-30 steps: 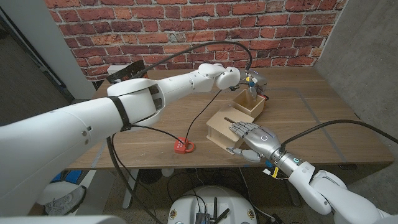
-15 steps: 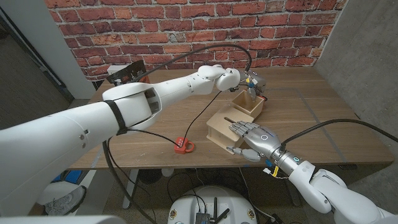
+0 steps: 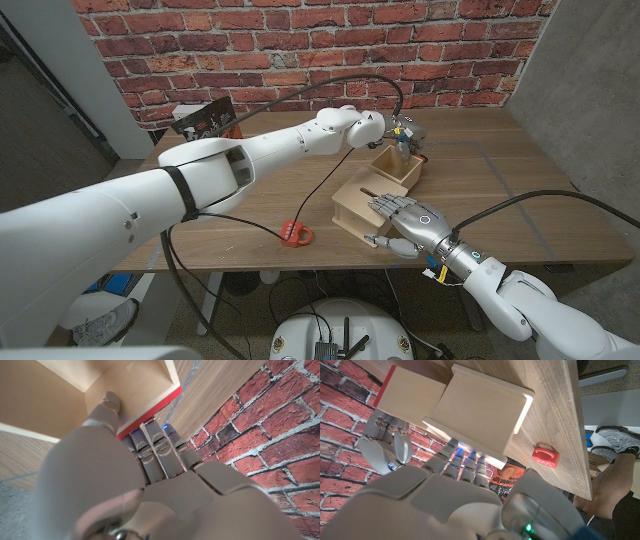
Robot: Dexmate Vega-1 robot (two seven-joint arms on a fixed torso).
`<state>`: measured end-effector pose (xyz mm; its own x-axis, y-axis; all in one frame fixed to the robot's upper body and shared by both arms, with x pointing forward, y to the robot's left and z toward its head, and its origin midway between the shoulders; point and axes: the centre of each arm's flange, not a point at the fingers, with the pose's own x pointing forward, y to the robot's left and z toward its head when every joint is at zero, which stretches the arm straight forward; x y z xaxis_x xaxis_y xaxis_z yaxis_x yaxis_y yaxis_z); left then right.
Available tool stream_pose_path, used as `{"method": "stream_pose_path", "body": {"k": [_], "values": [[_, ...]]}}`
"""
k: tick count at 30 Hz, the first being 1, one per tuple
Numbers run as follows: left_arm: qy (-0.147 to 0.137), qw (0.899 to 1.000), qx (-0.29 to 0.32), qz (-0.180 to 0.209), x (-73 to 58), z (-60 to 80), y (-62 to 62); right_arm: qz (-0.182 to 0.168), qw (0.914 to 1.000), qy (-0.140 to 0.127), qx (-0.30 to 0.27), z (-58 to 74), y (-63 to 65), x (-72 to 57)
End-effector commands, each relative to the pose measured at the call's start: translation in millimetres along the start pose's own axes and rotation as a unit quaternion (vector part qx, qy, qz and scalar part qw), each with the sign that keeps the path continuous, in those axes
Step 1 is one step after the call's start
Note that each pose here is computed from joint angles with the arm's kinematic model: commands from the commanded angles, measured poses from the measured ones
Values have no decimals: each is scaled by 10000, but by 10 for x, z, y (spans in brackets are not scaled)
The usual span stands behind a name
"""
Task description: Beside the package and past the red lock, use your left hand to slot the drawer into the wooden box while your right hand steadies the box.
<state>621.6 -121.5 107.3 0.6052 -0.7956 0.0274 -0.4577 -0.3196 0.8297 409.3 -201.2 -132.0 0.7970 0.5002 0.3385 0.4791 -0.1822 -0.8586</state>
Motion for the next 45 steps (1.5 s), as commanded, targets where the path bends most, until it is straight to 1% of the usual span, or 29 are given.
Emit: {"method": "stream_pose_path", "body": {"k": [1,7,16,25,31,33,36,39,45], "values": [[126,9999,53,-6,-46,16,-69,4,10000,10,-15,3,-2,5],[201,9998,-27,-20,-55,-9,-99,2,9999,-36,-98,11,-15,22],[223,9997,-65,-17,-71,-23,-114,39,10000,17,-42,-14,-8,37],[237,9997,-76,-40,-107,-67,-131,67,10000,57,-27,-21,-11,41],[235,9997,-74,-53,-130,-127,-140,62,10000,49,-32,-16,-13,49],[300,9995,4,-66,-136,-160,-143,73,10000,52,-29,-14,-13,53],[316,9995,-24,-84,-140,-198,-151,74,9999,67,-17,-18,-10,55],[318,9995,4,-84,-143,-201,-153,74,9999,72,1,-19,-11,54],[278,9996,10,-78,-127,-137,-182,75,9999,84,10,-26,-7,58]]}}
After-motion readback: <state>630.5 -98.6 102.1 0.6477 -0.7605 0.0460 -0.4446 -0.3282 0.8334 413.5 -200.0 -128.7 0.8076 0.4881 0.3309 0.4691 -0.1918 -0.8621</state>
